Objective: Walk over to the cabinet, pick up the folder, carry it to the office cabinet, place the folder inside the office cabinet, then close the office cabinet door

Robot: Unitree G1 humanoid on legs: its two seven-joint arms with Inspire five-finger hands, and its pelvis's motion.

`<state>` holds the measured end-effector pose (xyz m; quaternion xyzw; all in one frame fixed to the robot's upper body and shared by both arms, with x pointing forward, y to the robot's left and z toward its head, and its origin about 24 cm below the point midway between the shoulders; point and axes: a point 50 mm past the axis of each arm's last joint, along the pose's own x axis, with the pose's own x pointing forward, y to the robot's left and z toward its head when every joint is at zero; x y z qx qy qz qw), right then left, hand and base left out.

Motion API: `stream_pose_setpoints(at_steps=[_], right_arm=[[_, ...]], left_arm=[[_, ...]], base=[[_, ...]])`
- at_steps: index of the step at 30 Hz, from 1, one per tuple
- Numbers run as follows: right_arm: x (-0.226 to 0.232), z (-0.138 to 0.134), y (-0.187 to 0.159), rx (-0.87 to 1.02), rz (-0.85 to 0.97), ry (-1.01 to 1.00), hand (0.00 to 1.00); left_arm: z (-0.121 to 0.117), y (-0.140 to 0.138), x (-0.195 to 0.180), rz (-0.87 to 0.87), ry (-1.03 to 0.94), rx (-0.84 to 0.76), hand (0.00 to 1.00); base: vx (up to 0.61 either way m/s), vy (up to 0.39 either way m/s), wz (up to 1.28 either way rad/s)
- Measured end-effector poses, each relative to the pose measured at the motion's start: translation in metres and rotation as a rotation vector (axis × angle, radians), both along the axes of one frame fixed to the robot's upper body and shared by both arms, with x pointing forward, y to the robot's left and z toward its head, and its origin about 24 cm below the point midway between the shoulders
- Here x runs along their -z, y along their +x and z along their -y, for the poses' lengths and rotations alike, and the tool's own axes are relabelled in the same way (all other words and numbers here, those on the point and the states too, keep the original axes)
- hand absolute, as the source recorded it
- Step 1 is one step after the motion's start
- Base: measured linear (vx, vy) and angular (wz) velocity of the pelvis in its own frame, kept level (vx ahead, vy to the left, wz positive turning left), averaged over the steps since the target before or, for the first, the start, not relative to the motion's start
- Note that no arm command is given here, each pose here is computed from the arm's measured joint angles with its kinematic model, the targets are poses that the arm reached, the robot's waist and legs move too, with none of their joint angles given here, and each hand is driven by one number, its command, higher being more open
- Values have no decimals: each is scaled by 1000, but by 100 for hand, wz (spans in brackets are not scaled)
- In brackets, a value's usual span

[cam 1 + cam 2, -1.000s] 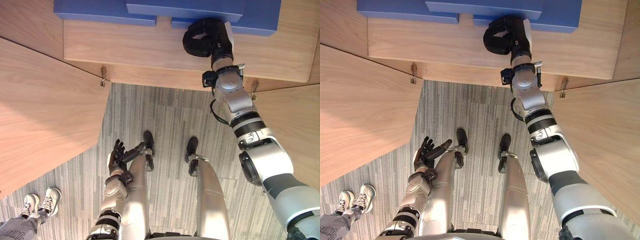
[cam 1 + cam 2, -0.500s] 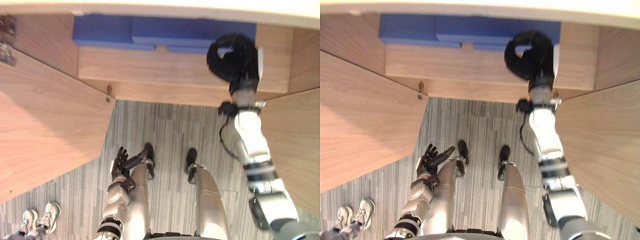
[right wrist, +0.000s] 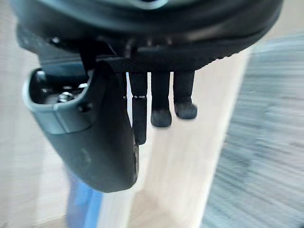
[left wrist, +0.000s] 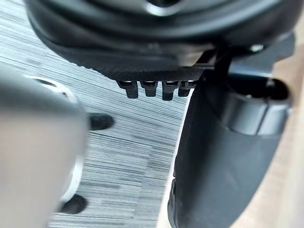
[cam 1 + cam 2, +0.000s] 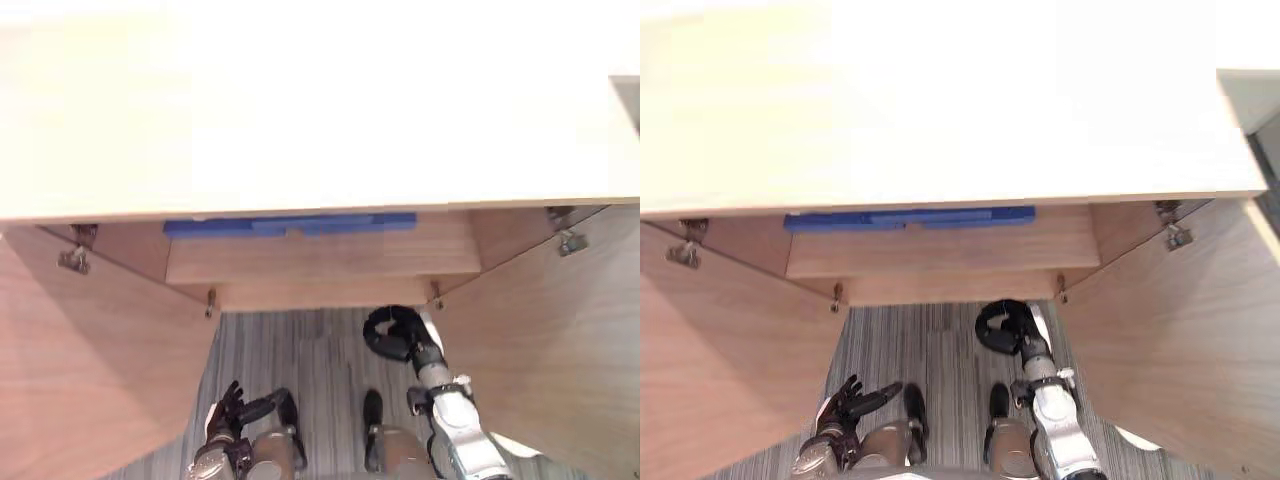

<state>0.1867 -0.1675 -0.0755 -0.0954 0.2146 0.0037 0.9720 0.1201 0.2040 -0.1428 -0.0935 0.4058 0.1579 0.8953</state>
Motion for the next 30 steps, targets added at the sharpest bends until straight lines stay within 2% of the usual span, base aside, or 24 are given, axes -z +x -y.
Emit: stream_pose_setpoints(at_steps=[6,14,20,24,30], right_arm=[[45,29,-43,296,-256,39,100],[64,57,-91,624,-390,169,100],[56,86,-102,844,-313,220,100],[26,126,-97,1019,-115,182,100],[-12,167,-87,1103,75,91,100]], left_arm=[[-10,-18,5,-57,18,-43,100],[-12,-38,12,-139,29,-31,100],[-18,-44,11,-152,53,-19,100],[-19,-54,12,-172,60,-17,100],[-17,-48,9,-145,72,31,100]], base=[[6,24,-11],[-71,11,-12],[-80,13,-29],[-25,4,-45],[30,6,-40]])
